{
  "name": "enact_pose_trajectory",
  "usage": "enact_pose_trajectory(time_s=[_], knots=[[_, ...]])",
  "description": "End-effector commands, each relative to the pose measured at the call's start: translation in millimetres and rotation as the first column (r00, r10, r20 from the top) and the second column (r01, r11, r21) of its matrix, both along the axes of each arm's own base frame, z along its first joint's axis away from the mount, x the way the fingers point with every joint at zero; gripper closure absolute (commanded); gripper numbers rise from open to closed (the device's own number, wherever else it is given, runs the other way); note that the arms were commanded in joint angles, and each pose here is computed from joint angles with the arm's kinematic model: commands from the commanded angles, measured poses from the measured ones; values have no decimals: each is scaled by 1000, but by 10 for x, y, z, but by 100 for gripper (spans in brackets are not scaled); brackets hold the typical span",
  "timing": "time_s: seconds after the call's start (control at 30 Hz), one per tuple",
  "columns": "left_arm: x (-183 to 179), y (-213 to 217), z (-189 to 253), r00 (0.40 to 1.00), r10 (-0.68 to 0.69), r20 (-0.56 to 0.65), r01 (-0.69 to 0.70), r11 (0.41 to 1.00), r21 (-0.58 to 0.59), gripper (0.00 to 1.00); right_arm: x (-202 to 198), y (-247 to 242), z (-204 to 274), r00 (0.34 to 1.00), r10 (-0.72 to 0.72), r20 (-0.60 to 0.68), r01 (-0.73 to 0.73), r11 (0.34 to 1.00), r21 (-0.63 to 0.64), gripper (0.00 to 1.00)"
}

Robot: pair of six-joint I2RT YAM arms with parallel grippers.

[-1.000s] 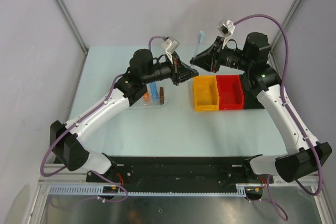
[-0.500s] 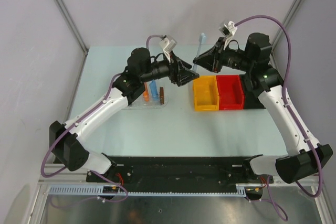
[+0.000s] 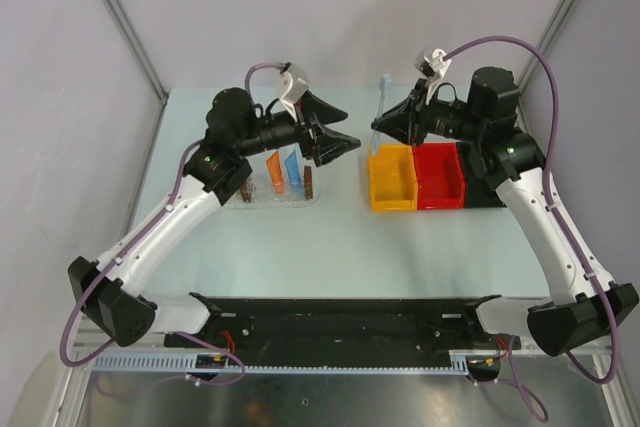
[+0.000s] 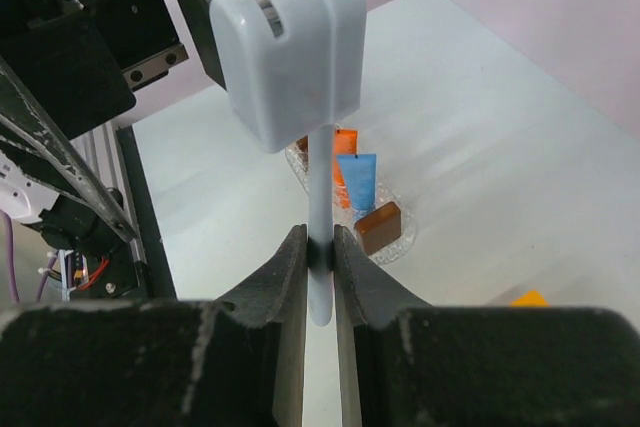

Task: Prepare toiletry sets of a toothbrush and toothpaste on the tray

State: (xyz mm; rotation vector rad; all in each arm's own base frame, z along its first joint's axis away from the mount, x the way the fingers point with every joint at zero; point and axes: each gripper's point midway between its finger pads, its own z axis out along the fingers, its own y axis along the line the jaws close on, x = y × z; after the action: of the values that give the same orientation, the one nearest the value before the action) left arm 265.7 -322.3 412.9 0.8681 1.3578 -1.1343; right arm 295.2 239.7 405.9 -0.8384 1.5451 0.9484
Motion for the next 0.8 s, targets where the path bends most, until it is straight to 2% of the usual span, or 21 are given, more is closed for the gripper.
enact_pose_trajectory(time_s=[0.0,0.27,0.57,0.7,0.77], knots=[[-122,2,291,990,-73,119,75,997,-14,23,-141,55,20,997,71,34,-70,997,-14,100],[29,-164,300,987,-115,112,116,993,-4,24,-269,181,-55,988,155,26,-154,988,-30,100],[65,-244,344,983,-151,101,153,988,-8,27,-283,251,-153,983,184,12,-183,982,-49,100],[76,-259,339,983,-156,96,158,987,-8,35,-277,267,-169,983,186,10,-185,981,-52,100],[72,-266,332,983,-159,94,161,987,-7,43,-280,268,-178,982,187,10,-186,981,-55,100]])
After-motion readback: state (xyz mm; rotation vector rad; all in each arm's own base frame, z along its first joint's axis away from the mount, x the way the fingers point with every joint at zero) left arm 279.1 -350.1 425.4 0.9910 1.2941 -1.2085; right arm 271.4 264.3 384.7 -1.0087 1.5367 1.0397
